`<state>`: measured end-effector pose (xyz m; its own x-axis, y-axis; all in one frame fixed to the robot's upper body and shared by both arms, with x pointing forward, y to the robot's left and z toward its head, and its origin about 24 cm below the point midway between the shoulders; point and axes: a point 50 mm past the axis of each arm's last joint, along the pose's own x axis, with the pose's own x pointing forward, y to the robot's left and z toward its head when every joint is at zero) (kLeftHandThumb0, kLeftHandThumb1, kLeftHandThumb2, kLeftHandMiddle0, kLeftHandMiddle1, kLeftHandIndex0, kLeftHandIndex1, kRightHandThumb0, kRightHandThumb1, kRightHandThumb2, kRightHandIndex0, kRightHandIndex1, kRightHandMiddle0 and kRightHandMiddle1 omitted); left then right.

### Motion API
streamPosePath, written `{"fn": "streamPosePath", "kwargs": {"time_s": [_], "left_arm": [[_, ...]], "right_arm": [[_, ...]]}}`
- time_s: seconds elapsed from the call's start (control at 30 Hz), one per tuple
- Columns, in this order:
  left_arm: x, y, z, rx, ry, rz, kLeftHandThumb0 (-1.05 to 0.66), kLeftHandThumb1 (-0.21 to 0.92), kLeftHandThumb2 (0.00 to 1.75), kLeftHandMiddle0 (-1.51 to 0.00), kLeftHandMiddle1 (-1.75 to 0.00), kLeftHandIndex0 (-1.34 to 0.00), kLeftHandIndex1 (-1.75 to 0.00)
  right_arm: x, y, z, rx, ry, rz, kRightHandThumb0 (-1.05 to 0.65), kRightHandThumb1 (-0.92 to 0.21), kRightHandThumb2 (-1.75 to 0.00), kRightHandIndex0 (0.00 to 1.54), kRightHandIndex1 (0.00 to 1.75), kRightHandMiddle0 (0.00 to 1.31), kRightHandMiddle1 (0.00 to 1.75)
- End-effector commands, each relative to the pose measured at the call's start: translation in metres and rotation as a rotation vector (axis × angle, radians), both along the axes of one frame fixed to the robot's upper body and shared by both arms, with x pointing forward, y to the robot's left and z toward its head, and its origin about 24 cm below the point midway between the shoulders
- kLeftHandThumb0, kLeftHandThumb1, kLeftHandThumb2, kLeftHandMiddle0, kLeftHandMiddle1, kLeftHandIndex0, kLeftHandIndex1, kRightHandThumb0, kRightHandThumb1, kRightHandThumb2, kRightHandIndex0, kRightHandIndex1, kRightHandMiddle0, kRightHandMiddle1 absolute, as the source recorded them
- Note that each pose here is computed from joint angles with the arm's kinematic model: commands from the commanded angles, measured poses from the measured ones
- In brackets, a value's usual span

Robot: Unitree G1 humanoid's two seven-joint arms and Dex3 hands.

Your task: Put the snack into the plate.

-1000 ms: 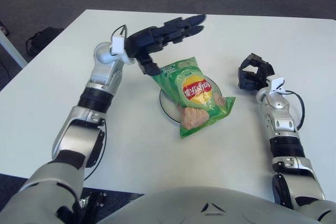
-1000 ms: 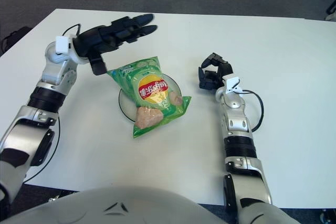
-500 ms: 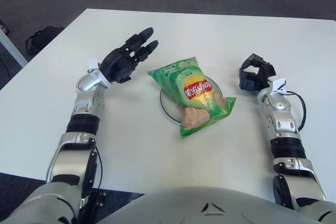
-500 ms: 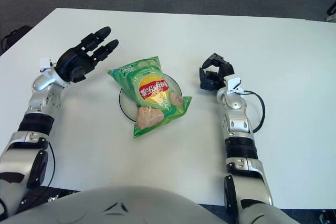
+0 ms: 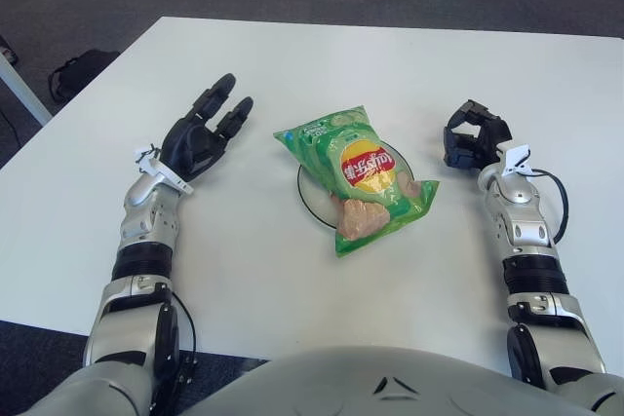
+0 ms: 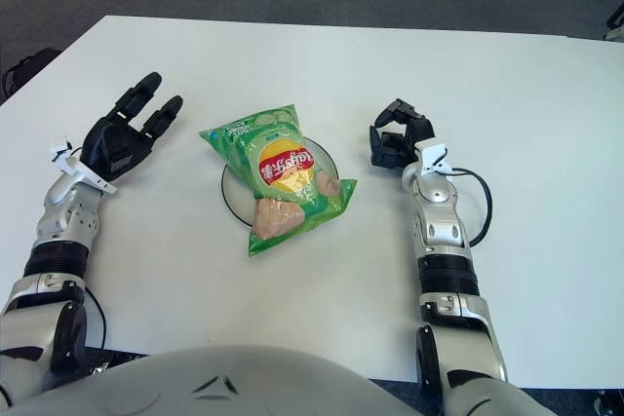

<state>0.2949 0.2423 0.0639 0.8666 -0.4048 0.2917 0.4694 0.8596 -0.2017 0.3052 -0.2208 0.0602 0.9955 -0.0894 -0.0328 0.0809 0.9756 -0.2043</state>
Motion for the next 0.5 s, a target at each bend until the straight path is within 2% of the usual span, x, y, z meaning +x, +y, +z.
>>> {"fn": "streamPosePath", "kwargs": {"time_s": [0.0,0.1,0.13,0.27,0.3,0.33,0.43,0.47], "left_arm": [[-0.007,-0.004,-0.009,-0.005,0.02,0.076,-0.94,0.9,0.37,-0.04,-0.39,0.0,-0.05],[-0.012,-0.01,-0.026,0.004,0.063,0.155,-0.94,0.91,0.41,-0.1,-0.61,0.0,-0.2],[-0.013,-0.011,-0.03,0.009,0.075,0.173,-0.94,0.92,0.46,-0.15,-0.72,0.0,-0.34],[-0.012,-0.011,-0.041,0.043,0.128,0.26,-0.92,0.92,0.55,-0.25,-0.92,0.0,-0.67],[-0.011,-0.01,-0.045,0.051,0.147,0.29,-0.9,0.92,0.59,-0.29,-1.04,0.0,-0.88],[-0.011,-0.01,-0.047,0.056,0.157,0.309,-0.89,0.92,0.62,-0.31,-1.13,0.0,-1.02],[-0.01,-0.01,-0.052,0.071,0.192,0.377,-0.84,0.92,0.67,-0.35,-1.32,-0.03,-1.28],[-0.01,-0.01,-0.054,0.076,0.205,0.397,-0.83,0.92,0.67,-0.36,-1.34,-0.03,-1.32]], "right_arm": [[-0.015,-0.001,-0.036,-0.009,0.185,-0.011,-0.47,-0.34,-1.28,1.29,1.75,0.59,1.75],[-0.015,-0.001,-0.036,-0.01,0.183,-0.007,-0.47,-0.34,-1.28,1.29,1.75,0.59,1.75],[-0.015,-0.001,-0.036,-0.01,0.183,-0.006,-0.47,-0.34,-1.29,1.29,1.75,0.59,1.75],[-0.015,-0.001,-0.036,-0.01,0.184,-0.006,-0.47,-0.34,-1.28,1.29,1.75,0.59,1.75],[-0.015,-0.001,-0.036,-0.011,0.184,-0.005,-0.47,-0.35,-1.28,1.29,1.75,0.59,1.75],[-0.015,-0.001,-0.036,-0.011,0.184,-0.005,-0.47,-0.35,-1.28,1.29,1.75,0.59,1.75],[-0.016,-0.002,-0.036,-0.013,0.184,-0.003,-0.47,-0.35,-1.28,1.29,1.75,0.59,1.75],[-0.016,-0.001,-0.036,-0.015,0.184,-0.002,-0.47,-0.35,-1.28,1.29,1.75,0.59,1.75]]}}
